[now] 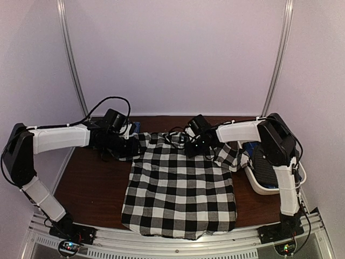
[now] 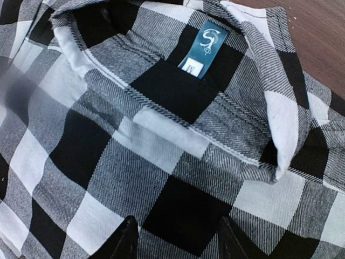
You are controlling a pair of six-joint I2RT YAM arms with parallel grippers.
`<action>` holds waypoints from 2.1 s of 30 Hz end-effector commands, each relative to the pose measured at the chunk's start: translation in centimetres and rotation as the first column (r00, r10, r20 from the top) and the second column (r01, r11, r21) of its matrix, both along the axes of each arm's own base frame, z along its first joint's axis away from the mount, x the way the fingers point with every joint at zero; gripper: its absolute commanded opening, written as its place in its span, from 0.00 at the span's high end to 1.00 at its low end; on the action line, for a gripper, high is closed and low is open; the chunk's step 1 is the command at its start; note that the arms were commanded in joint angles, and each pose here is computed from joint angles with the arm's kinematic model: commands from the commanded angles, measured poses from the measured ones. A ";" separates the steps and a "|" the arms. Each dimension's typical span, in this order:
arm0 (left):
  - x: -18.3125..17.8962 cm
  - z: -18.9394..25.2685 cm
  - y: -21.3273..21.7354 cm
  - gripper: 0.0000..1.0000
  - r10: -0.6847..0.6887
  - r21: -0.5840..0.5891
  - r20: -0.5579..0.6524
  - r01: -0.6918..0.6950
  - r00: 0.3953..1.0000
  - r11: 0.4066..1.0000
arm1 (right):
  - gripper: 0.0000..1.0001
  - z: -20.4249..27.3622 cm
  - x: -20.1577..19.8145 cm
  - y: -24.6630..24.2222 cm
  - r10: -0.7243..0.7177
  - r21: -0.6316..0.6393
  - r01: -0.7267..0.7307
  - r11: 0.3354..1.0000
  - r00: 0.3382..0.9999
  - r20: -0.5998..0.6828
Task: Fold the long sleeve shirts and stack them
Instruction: Adjust the flattened shirt at the center of the board.
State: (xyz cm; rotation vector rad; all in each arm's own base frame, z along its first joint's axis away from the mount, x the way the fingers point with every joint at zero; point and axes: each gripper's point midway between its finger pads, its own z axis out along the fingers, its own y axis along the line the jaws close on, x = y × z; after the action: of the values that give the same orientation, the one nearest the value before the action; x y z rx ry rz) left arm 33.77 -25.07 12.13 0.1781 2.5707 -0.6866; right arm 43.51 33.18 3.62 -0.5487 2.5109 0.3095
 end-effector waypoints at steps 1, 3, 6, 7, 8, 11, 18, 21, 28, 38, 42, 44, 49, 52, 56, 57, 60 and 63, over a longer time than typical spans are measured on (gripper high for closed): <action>0.1 0.6 -1.4 0.53 0.026 -0.072 0.024 -0.024 0.999 0.997 | 0.48 2.4 3.6 0.7 -0.059 0.052 0.054 0.997 0.993 0.101; -0.1 0.8 -1.7 0.53 0.027 -0.076 0.025 -0.025 0.999 0.997 | 0.48 2.6 4.5 0.4 -0.077 0.040 0.073 0.997 0.990 0.116; 0.0 1.8 -1.9 0.53 0.022 -0.090 0.045 -0.018 0.999 0.996 | 0.47 3.2 6.2 0.2 -0.094 0.050 0.088 0.995 0.985 0.142; 0.0 2.0 -1.9 0.53 0.019 -0.090 0.047 -0.015 0.999 0.996 | 0.46 3.4 6.8 0.1 -0.101 0.057 0.094 0.994 0.984 0.145; 0.0 2.2 -1.9 0.53 0.015 -0.086 0.049 -0.011 0.999 0.996 | 0.46 3.5 7.5 0.0 -0.108 0.065 0.099 0.993 0.983 0.148; -0.1 2.2 -1.8 0.53 0.008 -0.078 0.050 -0.004 0.999 0.997 | 0.46 3.5 9.5 -0.4 -0.130 0.079 0.119 0.990 0.979 0.154; 0.0 2.5 -2.0 0.53 0.000 -0.080 0.060 0.004 0.998 0.997 | 0.44 4.5 11.9 -0.5 -0.145 0.104 0.131 0.986 0.979 0.146; 0.1 2.6 -2.2 0.53 -0.007 -0.082 0.063 0.013 0.998 0.997 | 0.42 5.6 11.5 -0.7 -0.140 0.108 0.125 0.986 0.979 0.151; 0.5 3.1 -2.8 0.53 -0.031 -0.091 0.074 0.038 0.997 0.995 | 0.34 8.8 9.4 -1.8 -0.140 0.098 0.124 0.987 0.974 0.177; 0.9 4.1 -3.5 0.53 -0.061 -0.107 0.102 0.072 0.993 0.992 | 0.28 8.3 4.3 0.4 -0.036 0.016 0.034 0.999 0.986 0.164; 0.7 4.3 -3.6 0.53 -0.071 -0.117 0.116 0.085 0.991 0.989 | 0.29 7.8 3.1 1.1 -0.019 0.013 0.017 1.000 0.988 0.155; 0.8 4.1 -3.9 0.53 -0.077 -0.130 0.115 0.092 0.990 0.987 | 0.29 7.2 2.9 0.9 -0.018 0.008 0.017 1.000 0.989 0.149; 1.0 3.8 -4.5 0.54 -0.093 -0.143 0.107 0.107 0.990 0.984 | 0.28 5.4 3.1 0.0 -0.042 -0.035 0.048 0.998 0.989 0.145; 1.0 3.6 -4.5 0.54 -0.091 -0.147 0.107 0.106 0.990 0.983 | 0.29 5.0 4.3 0.8 -0.038 -0.007 0.040 0.999 0.990 0.139; 1.1 3.4 -4.5 0.54 -0.091 -0.139 0.100 0.104 0.991 0.985 | 0.36 3.8 6.4 2.3 -0.033 -0.013 0.036 0.999 0.990 0.136; 1.1 3.4 -4.4 0.54 -0.088 -0.133 0.100 0.101 0.991 0.986 | 0.39 3.5 7.0 2.6 -0.034 -0.015 0.037 0.999 0.990 0.135; 1.3 3.7 -4.0 0.53 -0.077 -0.112 0.106 0.089 0.991 0.990 | 0.45 2.5 8.4 3.4 -0.028 0.003 0.028 1.000 0.992 0.121; 1.4 3.8 -3.6 0.53 -0.067 -0.096 0.109 0.078 0.992 0.992 | 0.46 2.1 9.8 3.5 -0.040 0.018 0.038 0.999 0.992 0.123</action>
State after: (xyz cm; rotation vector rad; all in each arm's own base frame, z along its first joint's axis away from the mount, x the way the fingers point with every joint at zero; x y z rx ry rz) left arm 34.21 -28.56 14.28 0.2510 2.4857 -0.8341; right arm 52.22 36.95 6.47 -0.5054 2.3710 0.2689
